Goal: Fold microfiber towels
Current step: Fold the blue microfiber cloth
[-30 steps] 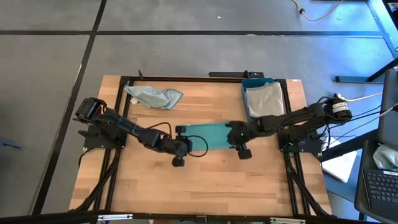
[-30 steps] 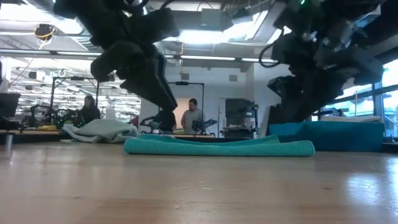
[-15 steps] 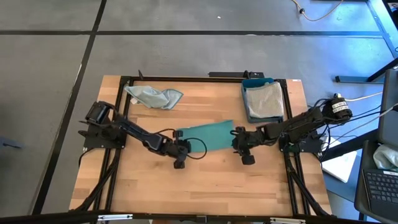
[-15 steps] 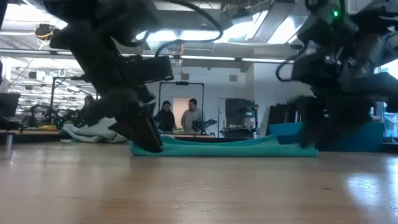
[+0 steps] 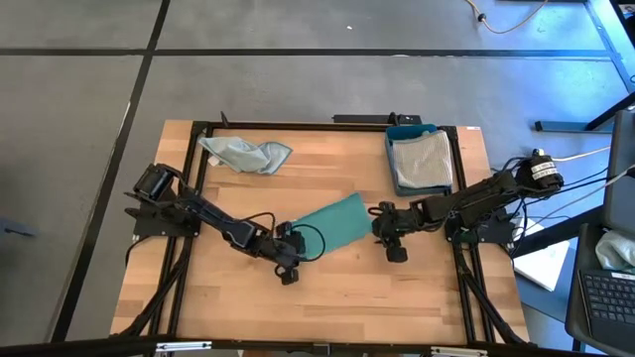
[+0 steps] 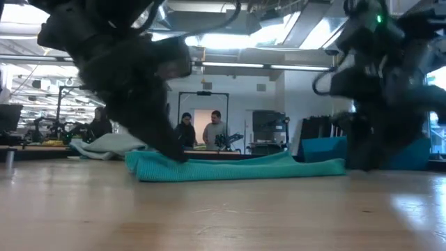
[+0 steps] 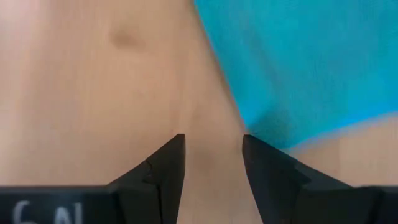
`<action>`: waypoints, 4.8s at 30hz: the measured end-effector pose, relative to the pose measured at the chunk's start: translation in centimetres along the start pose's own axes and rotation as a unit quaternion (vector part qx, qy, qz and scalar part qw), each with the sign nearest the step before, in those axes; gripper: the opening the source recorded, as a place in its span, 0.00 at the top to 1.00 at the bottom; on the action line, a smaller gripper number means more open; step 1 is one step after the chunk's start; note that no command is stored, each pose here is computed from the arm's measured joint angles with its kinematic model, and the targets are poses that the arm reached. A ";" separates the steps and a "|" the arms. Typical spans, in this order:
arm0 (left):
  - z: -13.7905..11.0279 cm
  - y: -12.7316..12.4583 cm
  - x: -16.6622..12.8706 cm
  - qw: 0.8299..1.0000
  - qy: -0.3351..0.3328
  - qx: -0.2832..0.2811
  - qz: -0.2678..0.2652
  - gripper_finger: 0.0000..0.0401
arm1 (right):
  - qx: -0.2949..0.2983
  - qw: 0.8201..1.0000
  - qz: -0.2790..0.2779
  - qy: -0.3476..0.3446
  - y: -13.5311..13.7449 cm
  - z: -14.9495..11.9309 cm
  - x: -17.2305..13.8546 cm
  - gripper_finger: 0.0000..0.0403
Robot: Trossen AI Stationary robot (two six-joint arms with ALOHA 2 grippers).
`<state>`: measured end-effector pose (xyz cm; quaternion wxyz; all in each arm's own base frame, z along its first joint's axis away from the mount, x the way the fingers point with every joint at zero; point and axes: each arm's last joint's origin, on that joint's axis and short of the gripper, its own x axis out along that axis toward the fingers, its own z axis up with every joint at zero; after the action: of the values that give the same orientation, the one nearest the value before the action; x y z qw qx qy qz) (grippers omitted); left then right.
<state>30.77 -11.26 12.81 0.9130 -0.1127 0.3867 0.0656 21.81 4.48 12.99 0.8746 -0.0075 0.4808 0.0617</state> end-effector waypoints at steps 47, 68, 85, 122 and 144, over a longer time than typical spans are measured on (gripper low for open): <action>-2.0 0.1 -1.1 0.995 0.054 -0.083 0.013 0.75 | -0.216 0.942 0.011 -0.258 9.5 8.3 5.3 0.60; -2.5 -3.5 -2.4 0.998 -0.041 -0.052 0.008 0.75 | -0.396 0.897 -0.116 -0.160 16.7 11.3 10.5 0.59; -4.6 -3.6 -0.3 0.986 -0.016 0.162 0.044 0.75 | -0.358 0.918 -0.099 -0.138 15.0 12.9 10.7 0.59; -3.9 -5.9 1.8 0.997 -0.051 0.049 0.024 0.75 | -0.405 0.898 -0.143 -0.089 19.8 8.8 11.1 0.60; -4.4 -6.7 1.4 0.998 -0.051 0.046 0.011 0.75 | -0.364 0.920 -0.126 -0.073 17.1 10.0 12.2 0.60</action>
<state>30.03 -18.79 9.84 0.9351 -0.0630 0.3429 0.0632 34.69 23.35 8.84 0.8448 -0.3812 0.3554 0.1216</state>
